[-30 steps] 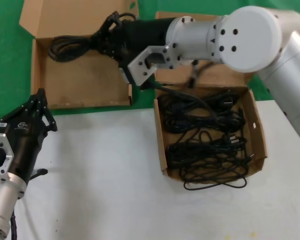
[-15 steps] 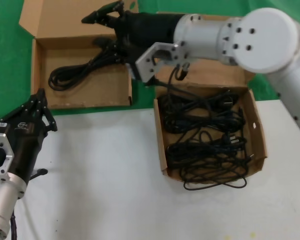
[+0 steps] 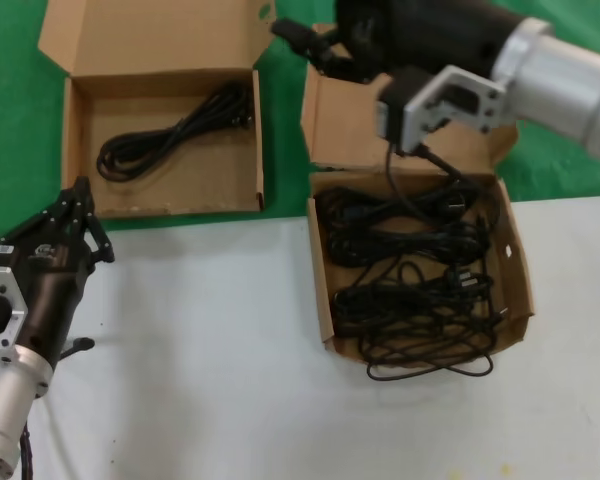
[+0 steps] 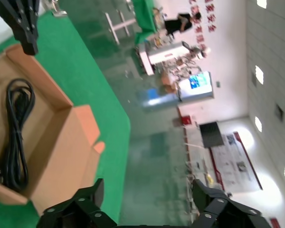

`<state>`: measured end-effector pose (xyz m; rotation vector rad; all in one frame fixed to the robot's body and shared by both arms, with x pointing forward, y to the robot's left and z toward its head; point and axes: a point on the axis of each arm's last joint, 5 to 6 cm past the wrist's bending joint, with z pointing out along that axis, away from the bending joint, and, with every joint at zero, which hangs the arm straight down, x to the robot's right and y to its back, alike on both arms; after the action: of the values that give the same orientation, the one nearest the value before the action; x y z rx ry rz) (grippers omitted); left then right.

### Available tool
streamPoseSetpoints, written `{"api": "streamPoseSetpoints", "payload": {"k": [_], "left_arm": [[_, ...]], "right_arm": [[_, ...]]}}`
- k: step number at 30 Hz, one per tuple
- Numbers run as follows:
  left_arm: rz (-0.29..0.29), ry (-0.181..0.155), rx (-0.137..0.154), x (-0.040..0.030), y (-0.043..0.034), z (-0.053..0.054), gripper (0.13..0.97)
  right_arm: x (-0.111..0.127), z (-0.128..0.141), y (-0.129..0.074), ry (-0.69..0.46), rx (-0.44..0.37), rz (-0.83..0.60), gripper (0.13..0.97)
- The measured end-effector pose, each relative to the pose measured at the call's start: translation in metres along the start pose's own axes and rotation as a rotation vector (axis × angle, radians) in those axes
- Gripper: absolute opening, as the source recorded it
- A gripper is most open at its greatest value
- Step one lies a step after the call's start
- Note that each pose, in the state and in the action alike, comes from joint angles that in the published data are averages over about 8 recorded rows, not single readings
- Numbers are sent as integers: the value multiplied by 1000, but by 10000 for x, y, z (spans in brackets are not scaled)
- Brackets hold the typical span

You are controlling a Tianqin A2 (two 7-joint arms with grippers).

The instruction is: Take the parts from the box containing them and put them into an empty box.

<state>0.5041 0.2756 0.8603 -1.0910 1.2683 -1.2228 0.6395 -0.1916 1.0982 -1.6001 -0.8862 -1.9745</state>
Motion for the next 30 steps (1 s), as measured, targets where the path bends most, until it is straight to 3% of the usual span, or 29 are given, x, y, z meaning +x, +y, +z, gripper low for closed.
{"api": "streamPoseSetpoints", "payload": {"k": [5, 12, 19, 30], "left_arm": [[0, 0, 0, 0, 0, 0, 145], [0, -1, 0, -1, 1, 0, 152], [0, -3, -2, -4, 5, -2, 173], [-1, -8, -4, -10, 13, -6, 306]], "right_arm": [[-30, -193, -8, 58, -61, 9, 671], [-97, -266, -24, 88, -98, 57, 820], [-261, -332, -52, 103, -127, 179, 860], [-589, -490, -120, 136, -195, 424, 951]]}}
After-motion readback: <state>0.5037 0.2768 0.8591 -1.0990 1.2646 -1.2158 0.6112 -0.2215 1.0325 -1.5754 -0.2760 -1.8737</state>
